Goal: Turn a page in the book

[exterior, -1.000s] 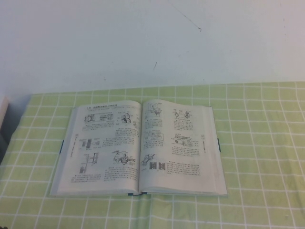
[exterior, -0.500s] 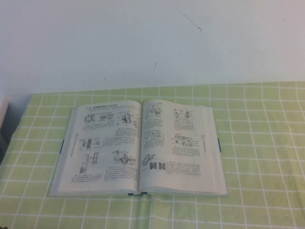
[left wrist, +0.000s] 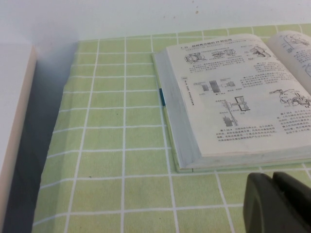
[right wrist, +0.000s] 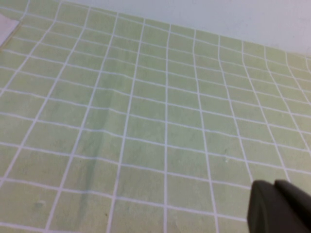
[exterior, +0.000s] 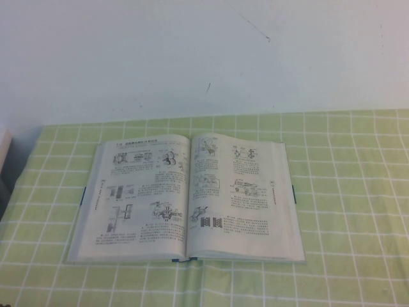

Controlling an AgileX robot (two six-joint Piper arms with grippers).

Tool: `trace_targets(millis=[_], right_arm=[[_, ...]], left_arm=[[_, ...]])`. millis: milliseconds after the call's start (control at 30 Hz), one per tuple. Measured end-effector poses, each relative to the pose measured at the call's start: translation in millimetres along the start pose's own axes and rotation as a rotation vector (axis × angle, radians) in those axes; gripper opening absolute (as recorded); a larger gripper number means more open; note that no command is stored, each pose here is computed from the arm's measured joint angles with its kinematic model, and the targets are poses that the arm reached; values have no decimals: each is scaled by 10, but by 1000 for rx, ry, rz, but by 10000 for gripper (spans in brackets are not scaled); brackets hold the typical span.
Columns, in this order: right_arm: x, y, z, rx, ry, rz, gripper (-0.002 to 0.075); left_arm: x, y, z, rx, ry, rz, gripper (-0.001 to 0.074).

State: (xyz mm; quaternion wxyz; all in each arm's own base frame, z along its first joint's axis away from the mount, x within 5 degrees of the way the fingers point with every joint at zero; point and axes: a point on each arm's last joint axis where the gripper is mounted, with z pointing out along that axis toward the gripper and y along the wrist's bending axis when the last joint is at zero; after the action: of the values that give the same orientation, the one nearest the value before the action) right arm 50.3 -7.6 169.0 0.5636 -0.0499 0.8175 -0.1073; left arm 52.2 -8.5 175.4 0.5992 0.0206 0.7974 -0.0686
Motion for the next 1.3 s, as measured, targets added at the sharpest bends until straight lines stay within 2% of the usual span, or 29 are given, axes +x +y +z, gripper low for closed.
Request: trace_targets(millis=[633, 1300], right_arm=[[0, 2, 0, -3, 0, 74, -3], [0, 2, 0, -3, 0, 80, -3]], left_arm=[[0, 0, 0, 0, 0, 0, -3], [0, 0, 0, 0, 0, 0, -2]])
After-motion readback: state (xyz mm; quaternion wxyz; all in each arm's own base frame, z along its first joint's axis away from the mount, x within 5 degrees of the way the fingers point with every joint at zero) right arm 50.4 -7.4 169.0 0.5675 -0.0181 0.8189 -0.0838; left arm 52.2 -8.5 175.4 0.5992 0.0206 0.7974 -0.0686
